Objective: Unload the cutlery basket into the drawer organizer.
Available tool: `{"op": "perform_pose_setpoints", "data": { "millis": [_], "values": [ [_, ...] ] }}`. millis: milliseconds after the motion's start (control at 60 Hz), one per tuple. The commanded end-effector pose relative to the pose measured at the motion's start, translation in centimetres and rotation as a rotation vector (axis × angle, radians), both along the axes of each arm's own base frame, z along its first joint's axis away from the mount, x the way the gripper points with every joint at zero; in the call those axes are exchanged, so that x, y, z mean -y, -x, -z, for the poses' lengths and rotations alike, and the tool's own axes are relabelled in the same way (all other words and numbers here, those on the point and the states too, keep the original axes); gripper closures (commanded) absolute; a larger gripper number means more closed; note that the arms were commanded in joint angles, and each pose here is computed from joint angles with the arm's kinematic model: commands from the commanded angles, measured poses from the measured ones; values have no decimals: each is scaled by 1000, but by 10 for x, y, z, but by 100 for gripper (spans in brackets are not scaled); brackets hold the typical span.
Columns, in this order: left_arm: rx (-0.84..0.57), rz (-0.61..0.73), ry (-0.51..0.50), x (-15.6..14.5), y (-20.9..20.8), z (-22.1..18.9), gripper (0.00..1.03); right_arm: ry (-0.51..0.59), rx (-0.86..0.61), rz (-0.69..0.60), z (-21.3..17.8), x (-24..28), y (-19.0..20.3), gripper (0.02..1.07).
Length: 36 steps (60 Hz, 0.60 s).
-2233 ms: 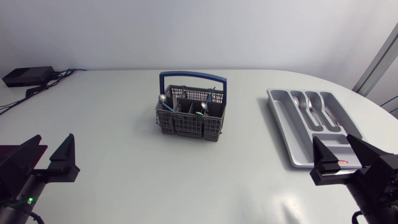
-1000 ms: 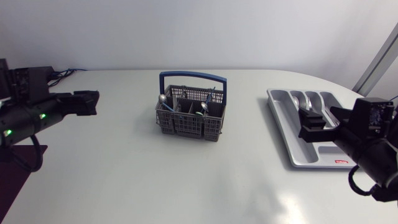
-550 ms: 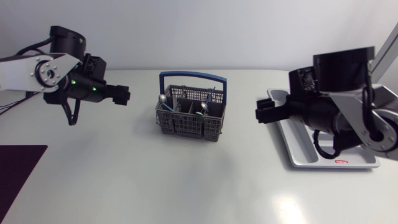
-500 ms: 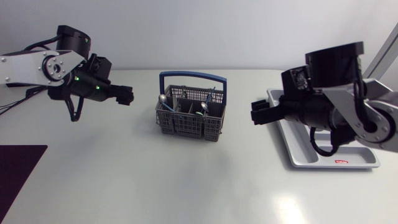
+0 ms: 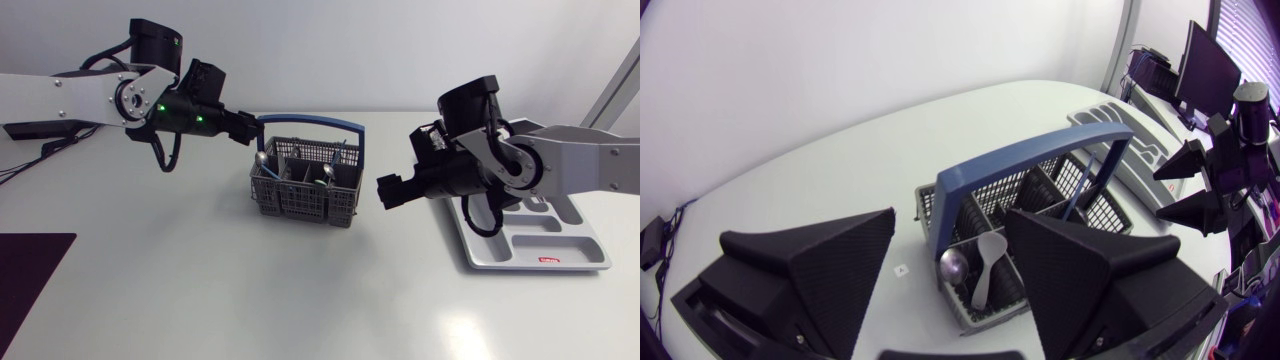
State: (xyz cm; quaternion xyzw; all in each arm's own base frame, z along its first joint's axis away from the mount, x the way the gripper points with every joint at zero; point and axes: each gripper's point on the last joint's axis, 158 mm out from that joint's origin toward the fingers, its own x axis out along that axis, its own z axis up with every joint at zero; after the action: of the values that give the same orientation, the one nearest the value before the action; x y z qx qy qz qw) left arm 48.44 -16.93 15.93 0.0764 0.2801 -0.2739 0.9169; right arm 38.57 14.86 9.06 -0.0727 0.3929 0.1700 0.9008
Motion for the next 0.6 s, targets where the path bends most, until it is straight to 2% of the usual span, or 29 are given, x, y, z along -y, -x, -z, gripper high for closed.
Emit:
{"op": "perform_pose_setpoints", "data": {
  "millis": [0, 83, 450, 583],
  "values": [
    [13, 16, -29, 6, 4, 15, 45, -4, 5, -3, -3, 0, -1, 6],
    [59, -18, -64, 7, -5, 19, 51, -6, 11, 0, -6, 1, -1, 6],
    [76, -76, -162, 16, -24, 49, 53, -9, 21, 6, -9, 6, 3, 6],
    [75, -87, -153, 16, -29, 50, 69, -11, 27, 5, -11, 6, 5, 6]
  ]
}}
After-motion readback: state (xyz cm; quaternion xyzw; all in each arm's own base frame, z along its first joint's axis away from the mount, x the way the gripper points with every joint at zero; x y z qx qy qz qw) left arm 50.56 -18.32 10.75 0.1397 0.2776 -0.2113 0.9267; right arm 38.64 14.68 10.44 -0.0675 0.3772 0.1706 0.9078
